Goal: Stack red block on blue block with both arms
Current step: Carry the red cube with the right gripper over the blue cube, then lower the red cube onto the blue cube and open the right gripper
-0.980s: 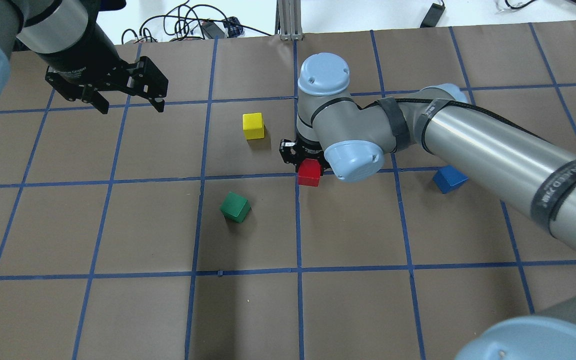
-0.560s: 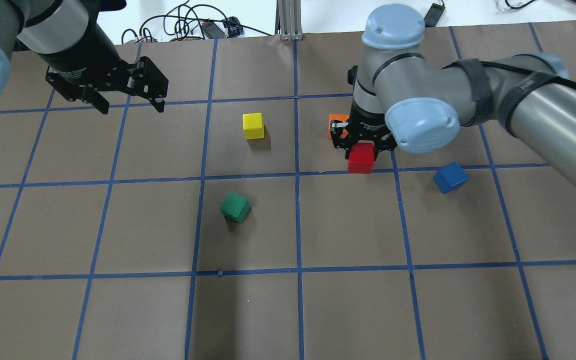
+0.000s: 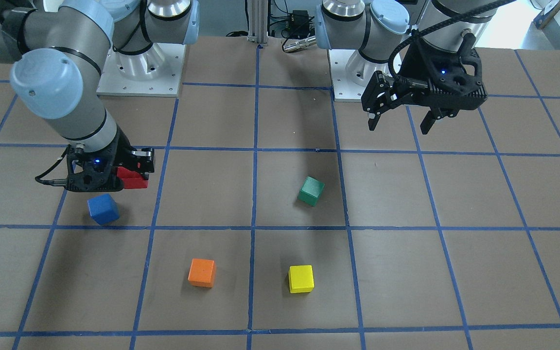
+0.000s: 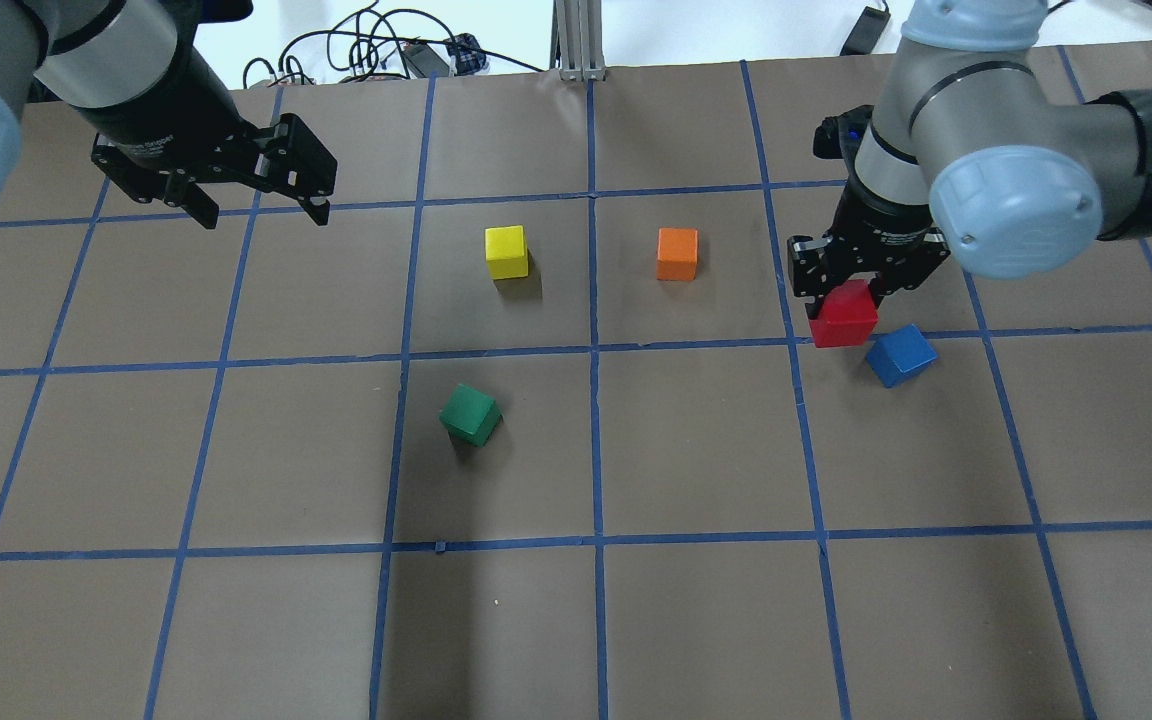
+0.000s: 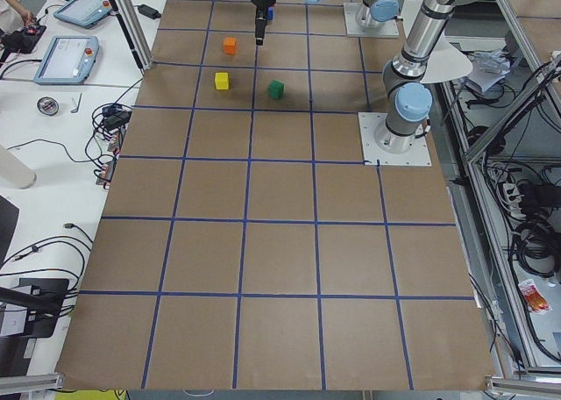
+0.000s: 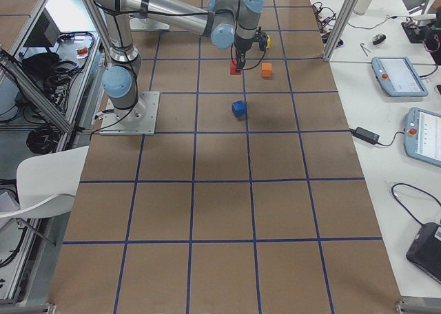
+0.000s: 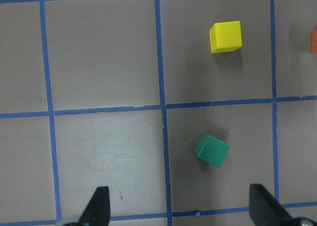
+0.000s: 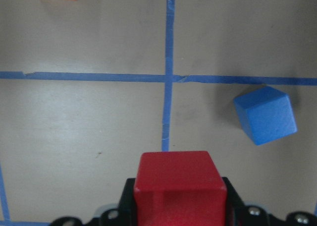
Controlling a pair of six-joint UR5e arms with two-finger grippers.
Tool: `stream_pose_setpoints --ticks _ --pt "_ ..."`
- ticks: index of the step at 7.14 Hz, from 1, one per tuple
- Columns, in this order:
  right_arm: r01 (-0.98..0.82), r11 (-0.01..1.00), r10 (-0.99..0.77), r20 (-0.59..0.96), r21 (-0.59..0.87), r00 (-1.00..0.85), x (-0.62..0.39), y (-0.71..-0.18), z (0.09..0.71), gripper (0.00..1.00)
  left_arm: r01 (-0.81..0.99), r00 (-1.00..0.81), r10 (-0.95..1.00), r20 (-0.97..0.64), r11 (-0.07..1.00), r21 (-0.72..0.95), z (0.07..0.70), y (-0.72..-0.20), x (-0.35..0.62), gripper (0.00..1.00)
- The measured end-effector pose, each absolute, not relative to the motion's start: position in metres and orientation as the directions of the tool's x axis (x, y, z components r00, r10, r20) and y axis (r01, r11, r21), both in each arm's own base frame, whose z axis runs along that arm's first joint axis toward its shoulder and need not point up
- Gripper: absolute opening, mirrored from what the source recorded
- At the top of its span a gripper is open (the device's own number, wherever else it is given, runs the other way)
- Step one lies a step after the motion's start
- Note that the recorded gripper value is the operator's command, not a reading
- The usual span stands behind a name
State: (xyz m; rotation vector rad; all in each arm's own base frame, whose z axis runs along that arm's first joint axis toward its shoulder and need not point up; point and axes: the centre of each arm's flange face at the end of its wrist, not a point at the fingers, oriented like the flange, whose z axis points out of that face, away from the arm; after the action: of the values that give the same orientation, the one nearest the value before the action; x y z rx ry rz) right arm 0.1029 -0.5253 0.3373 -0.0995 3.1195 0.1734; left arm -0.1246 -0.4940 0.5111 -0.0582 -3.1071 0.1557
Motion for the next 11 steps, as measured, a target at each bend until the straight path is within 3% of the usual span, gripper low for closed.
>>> stream_pose_setpoints --ticks 4,8,11 --pt "-0.141 0.984 -0.136 -0.056 0.106 -0.989 0.014 -0.529 0.315 0.0 0.035 -0.999 0.038 0.029 0.994 -0.1 0.511 -0.494 -0.125 1.0" --pt "-0.319 0.948 -0.319 -0.009 -0.018 -0.948 0.008 -0.521 0.263 0.0 0.035 -0.999 0.038 0.029 0.994 -0.1 0.511 -0.494 -0.125 1.0" --pt "-0.34 0.94 -0.34 -0.013 -0.017 -0.94 0.008 -0.524 0.252 0.0 0.034 -0.999 0.037 0.03 0.994 -0.1 0.511 -0.494 -0.125 1.0"
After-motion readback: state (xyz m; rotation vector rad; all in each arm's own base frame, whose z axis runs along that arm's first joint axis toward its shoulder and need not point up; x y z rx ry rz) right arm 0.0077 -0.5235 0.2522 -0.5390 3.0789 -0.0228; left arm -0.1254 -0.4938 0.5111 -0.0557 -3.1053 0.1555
